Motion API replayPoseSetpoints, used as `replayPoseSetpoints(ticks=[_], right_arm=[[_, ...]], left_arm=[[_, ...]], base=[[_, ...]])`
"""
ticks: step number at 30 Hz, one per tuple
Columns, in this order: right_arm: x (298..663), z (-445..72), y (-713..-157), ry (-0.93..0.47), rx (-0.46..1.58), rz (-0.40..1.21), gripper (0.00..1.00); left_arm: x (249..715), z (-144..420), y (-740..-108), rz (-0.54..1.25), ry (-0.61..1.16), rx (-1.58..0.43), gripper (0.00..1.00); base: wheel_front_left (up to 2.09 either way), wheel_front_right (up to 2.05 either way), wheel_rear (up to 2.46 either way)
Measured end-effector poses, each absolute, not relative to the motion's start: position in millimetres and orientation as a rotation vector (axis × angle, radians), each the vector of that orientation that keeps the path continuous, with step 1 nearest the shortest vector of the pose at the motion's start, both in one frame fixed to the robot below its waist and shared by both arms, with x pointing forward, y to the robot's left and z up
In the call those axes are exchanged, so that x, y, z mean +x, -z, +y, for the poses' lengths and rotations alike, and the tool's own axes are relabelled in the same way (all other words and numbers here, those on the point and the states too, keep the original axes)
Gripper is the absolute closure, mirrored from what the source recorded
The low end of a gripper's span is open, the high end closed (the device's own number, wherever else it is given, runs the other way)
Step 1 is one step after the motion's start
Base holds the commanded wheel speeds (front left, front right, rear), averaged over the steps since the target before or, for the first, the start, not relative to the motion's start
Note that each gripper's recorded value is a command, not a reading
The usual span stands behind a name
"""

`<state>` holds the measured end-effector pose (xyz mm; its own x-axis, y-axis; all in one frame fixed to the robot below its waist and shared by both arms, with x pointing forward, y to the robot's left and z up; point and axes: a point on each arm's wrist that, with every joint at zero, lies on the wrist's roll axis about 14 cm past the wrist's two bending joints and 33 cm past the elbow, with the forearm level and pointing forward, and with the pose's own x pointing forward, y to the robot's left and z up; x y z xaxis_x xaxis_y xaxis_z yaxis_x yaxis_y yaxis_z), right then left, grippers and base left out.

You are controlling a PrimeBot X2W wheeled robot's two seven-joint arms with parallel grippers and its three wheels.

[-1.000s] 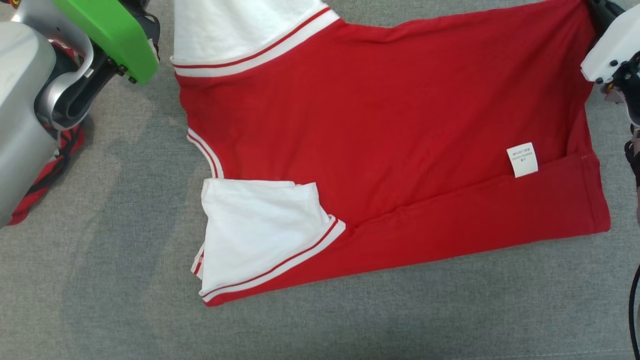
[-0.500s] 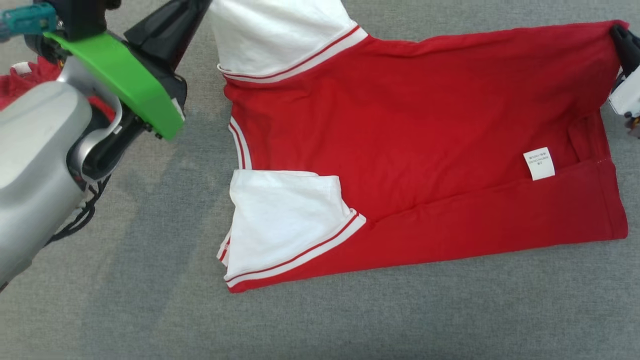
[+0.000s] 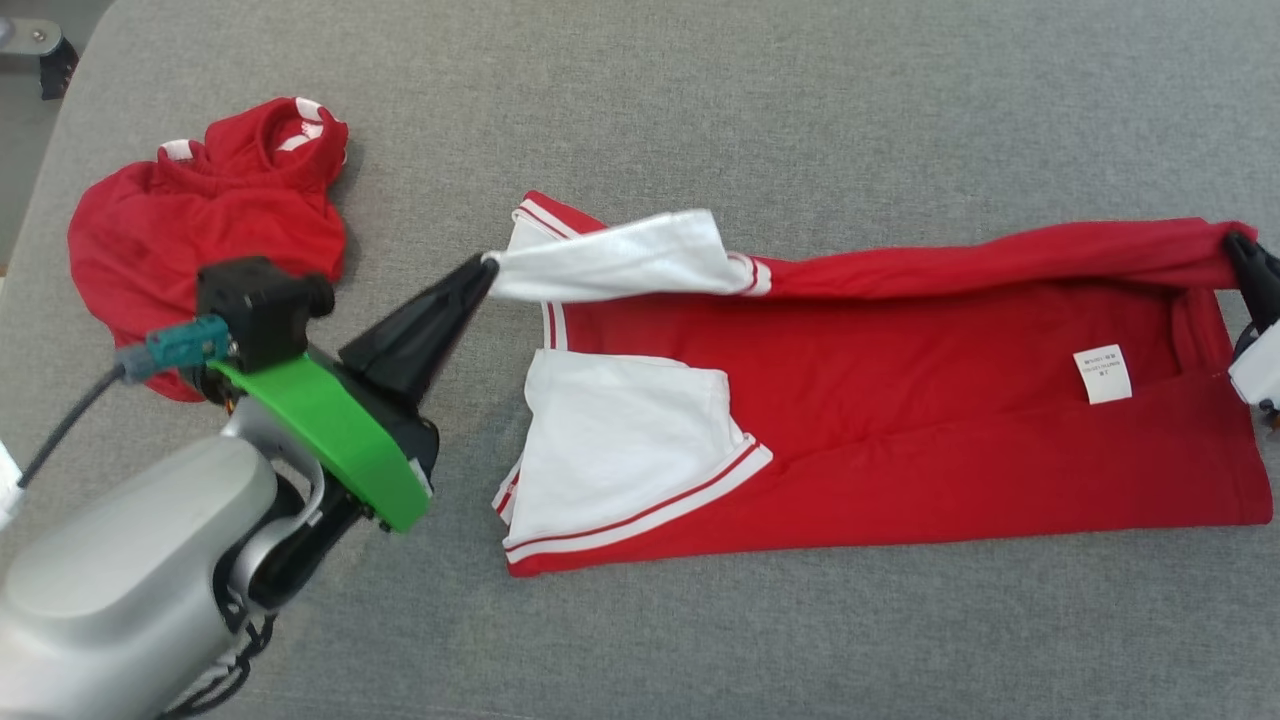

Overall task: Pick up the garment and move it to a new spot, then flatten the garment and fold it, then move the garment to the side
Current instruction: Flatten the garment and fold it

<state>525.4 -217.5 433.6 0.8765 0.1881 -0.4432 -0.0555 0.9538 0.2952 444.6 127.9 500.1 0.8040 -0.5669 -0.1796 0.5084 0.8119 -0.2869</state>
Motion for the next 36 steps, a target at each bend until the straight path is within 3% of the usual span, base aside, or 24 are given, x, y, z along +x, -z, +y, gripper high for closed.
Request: replayPoseSetpoints(ticks=[13, 21, 22, 23, 24, 25, 26, 27, 36], right_arm=[[470.8, -233.7, -415.3, -0.074, 0.309, 0.532, 1.00], [457.8, -237.0, -394.2, -0.041, 0.332, 0.599, 0.99], [456.7, -237.2, -392.3, -0.040, 0.331, 0.605, 0.86], [455.6, -237.1, -391.0, -0.038, 0.329, 0.609, 0.64], [454.8, -237.4, -390.8, -0.035, 0.326, 0.607, 0.53], [454.0, -237.5, -390.9, -0.034, 0.325, 0.606, 0.01], [453.6, -237.3, -392.6, -0.032, 0.323, 0.594, 0.00], [454.0, -238.0, -396.6, -0.028, 0.321, 0.568, 0.00], [443.2, -212.5, -451.7, -0.121, 0.264, 0.283, 0.00]], left_arm=[[375.2, 116.5, -464.7, 0.348, 0.524, -0.368, 1.00], [360.1, 114.0, -433.5, 0.425, 0.487, -0.367, 1.00], [360.2, 114.3, -431.3, 0.430, 0.478, -0.372, 1.00], [360.7, 113.7, -429.9, 0.432, 0.467, -0.379, 1.00], [360.2, 112.4, -428.7, 0.434, 0.465, -0.377, 0.89], [359.8, 112.3, -428.0, 0.434, 0.462, -0.377, 0.51], [360.4, 113.3, -427.7, 0.432, 0.449, -0.377, 0.07], [362.7, 115.0, -429.6, 0.421, 0.430, -0.380, 0.00], [379.1, 159.2, -464.3, 0.224, 0.158, -0.305, 0.00]], base=[[0.00, 0.00, 0.00], [0.00, 0.00, 0.00], [0.00, 0.00, 0.00], [0.00, 0.00, 0.00], [0.00, 0.00, 0.00], [0.00, 0.00, 0.00], [0.00, 0.00, 0.00], [0.00, 0.00, 0.00], [0.00, 0.00, 0.00]])
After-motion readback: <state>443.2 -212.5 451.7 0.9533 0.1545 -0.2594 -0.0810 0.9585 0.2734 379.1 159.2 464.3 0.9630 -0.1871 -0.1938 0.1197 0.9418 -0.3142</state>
